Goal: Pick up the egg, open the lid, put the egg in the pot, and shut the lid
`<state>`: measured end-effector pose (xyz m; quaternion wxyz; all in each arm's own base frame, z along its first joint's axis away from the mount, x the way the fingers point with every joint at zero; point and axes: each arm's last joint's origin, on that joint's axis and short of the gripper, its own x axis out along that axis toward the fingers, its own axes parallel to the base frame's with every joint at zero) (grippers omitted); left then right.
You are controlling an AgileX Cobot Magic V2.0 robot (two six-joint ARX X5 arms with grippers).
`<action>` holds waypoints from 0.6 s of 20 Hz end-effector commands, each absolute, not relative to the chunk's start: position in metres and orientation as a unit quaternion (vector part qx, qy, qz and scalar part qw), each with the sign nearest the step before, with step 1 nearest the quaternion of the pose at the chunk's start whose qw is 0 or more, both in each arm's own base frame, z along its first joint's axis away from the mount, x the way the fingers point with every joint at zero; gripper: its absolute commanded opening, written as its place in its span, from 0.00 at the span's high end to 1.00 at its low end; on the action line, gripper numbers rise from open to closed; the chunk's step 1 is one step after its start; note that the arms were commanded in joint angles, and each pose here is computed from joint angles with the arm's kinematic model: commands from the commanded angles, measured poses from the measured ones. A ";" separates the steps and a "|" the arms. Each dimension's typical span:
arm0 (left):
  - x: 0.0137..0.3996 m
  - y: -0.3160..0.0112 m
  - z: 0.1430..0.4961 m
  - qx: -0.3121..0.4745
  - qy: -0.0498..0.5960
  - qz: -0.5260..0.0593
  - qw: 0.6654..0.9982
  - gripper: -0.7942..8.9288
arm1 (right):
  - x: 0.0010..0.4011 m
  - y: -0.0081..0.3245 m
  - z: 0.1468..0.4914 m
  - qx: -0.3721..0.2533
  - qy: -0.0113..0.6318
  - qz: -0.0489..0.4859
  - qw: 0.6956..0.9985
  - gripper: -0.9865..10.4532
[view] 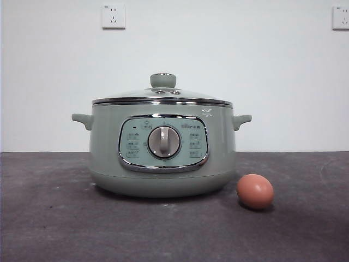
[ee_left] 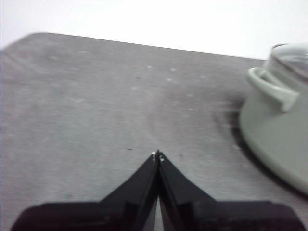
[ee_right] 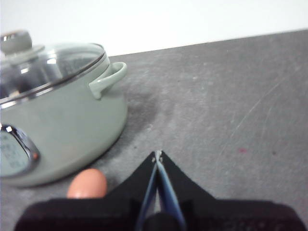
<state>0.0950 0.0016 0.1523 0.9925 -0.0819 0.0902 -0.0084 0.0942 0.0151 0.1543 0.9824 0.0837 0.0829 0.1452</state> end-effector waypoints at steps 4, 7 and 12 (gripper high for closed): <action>0.094 -0.003 0.151 -0.122 0.103 -0.080 0.984 0.92 | 0.094 0.015 0.158 0.172 0.091 0.138 0.971 0.92; 0.092 -0.004 0.159 -0.147 0.103 -0.104 0.978 0.92 | 0.091 0.015 0.170 0.190 0.079 0.139 0.969 0.92; 0.085 -0.006 0.181 -0.157 0.097 -0.126 0.975 0.92 | 0.087 0.015 0.199 0.193 0.066 0.155 0.967 0.92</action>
